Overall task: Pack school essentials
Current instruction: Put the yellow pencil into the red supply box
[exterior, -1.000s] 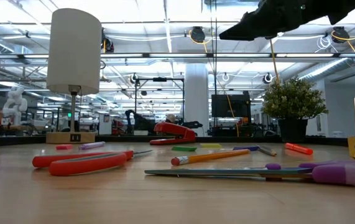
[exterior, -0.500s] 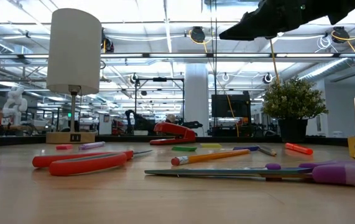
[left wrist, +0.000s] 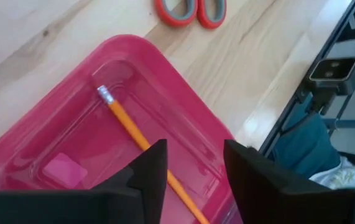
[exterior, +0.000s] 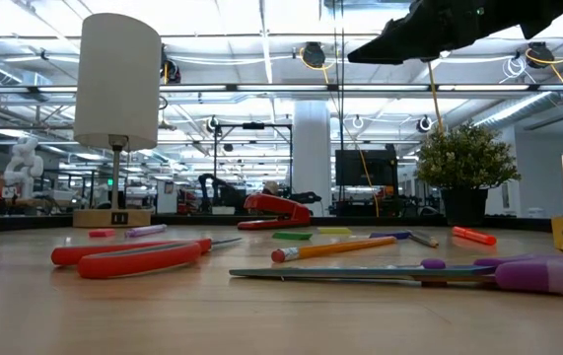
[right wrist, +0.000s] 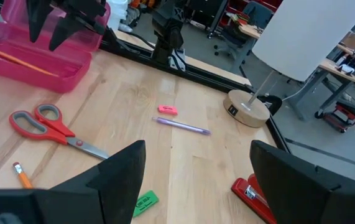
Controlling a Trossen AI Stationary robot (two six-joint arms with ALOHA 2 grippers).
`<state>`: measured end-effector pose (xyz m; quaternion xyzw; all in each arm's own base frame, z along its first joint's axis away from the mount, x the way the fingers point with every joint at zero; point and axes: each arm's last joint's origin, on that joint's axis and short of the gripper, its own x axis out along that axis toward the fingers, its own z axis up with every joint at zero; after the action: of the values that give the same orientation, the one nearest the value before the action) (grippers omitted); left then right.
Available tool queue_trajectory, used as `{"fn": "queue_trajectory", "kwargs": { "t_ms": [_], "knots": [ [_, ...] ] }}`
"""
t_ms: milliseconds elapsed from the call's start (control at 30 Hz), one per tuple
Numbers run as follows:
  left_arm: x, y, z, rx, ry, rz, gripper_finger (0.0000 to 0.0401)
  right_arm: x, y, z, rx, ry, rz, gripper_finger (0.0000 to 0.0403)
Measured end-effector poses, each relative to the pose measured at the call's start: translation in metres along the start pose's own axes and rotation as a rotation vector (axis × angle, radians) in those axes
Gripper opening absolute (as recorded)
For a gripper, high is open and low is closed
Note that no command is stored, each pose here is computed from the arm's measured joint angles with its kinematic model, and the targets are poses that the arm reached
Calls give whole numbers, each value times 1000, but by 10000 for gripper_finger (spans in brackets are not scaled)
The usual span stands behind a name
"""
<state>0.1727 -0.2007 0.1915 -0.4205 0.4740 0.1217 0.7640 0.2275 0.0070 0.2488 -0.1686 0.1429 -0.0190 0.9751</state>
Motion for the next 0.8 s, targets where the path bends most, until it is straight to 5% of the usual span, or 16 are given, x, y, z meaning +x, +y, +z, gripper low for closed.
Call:
{"fn": "queue_trajectory", "kwargs": {
  "t_ms": [200,467,800],
  "knots": [
    [-6,-2,14,103,-63,-19,161,1,2,-4,81,38,21,281],
    [-19,-3,49,313,-309,0,161,15,16,-25,188,193,216,267],
    [-18,1,82,441,-533,148,161,50,58,-64,137,387,403,201]
  ]
}}
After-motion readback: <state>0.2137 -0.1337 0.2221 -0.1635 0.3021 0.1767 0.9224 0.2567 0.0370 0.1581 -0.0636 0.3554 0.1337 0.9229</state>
